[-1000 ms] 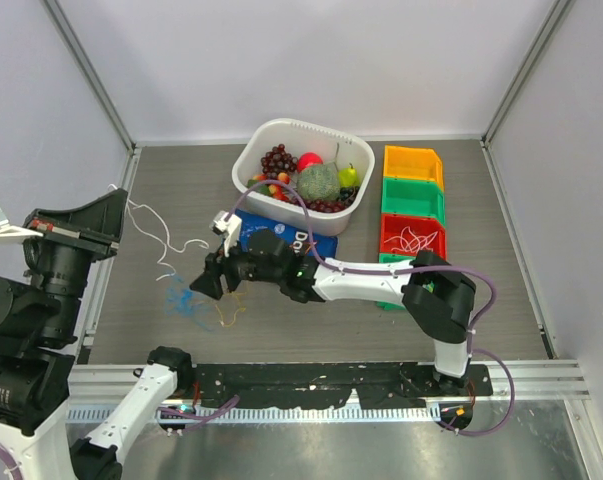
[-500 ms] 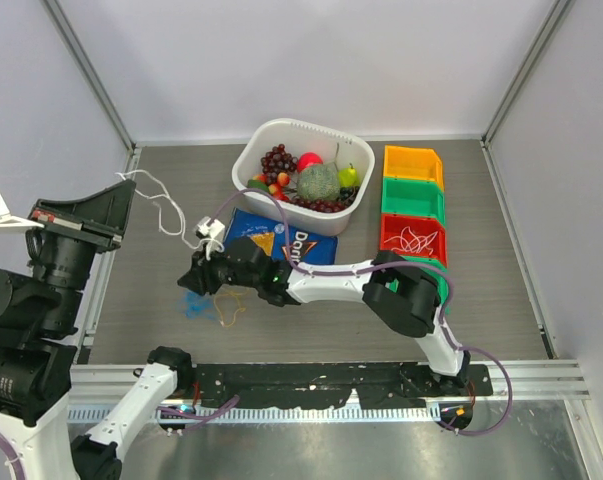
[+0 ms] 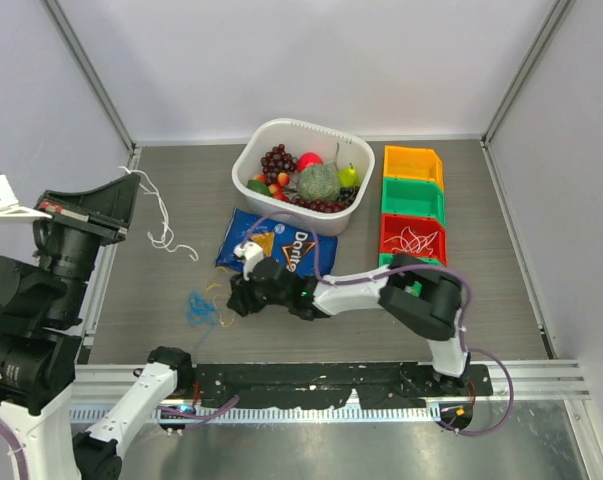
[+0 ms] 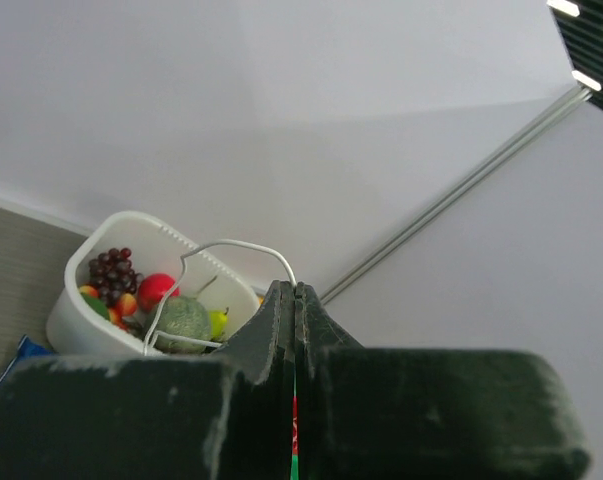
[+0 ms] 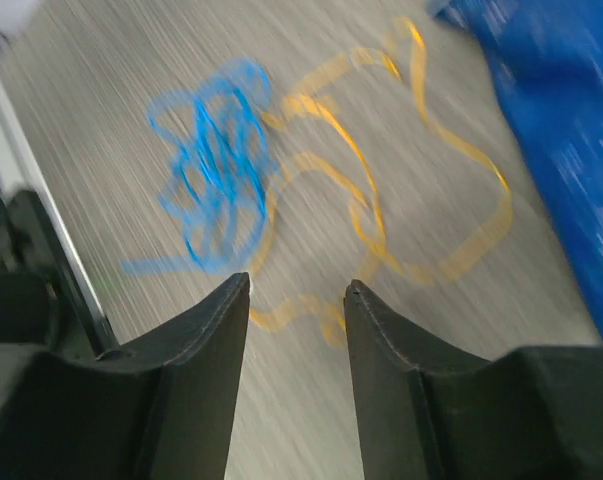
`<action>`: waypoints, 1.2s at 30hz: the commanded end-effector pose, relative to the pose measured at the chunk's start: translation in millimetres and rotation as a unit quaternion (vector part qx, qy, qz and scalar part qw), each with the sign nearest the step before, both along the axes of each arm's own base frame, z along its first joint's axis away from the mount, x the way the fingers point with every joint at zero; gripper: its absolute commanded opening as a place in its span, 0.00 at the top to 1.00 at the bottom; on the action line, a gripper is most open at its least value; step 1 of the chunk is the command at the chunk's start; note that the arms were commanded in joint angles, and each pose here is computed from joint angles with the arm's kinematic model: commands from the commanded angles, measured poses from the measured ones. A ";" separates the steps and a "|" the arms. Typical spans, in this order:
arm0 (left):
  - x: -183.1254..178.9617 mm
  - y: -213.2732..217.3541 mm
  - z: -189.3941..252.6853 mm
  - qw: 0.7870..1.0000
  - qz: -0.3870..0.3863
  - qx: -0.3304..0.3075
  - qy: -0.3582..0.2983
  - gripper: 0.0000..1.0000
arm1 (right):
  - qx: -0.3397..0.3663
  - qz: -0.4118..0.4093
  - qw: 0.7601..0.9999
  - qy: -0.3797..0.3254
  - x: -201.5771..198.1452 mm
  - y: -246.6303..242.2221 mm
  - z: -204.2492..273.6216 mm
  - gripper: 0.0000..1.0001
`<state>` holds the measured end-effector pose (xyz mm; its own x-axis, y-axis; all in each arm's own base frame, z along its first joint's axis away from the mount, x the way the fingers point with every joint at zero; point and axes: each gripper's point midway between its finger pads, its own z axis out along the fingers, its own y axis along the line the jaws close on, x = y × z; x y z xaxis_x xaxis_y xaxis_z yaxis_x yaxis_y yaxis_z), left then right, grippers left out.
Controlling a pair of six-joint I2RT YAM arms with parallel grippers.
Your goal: Untangle the cables
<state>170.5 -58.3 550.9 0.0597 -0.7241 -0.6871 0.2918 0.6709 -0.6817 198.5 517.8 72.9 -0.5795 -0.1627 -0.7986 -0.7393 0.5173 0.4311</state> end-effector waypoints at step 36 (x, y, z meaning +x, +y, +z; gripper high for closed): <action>-27.8 -135.4 -134.7 0.892 -0.450 -0.005 0.032 1.00 | 0.276 0.108 0.951 -0.090 -40.3 -135.4 257.1 0.37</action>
<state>153.1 -192.5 399.2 -0.6170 -0.4678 -0.6328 0.6055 0.2314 -0.7615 161.1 376.7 294.8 -0.4488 0.1238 -0.8850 -0.8721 0.1554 0.4640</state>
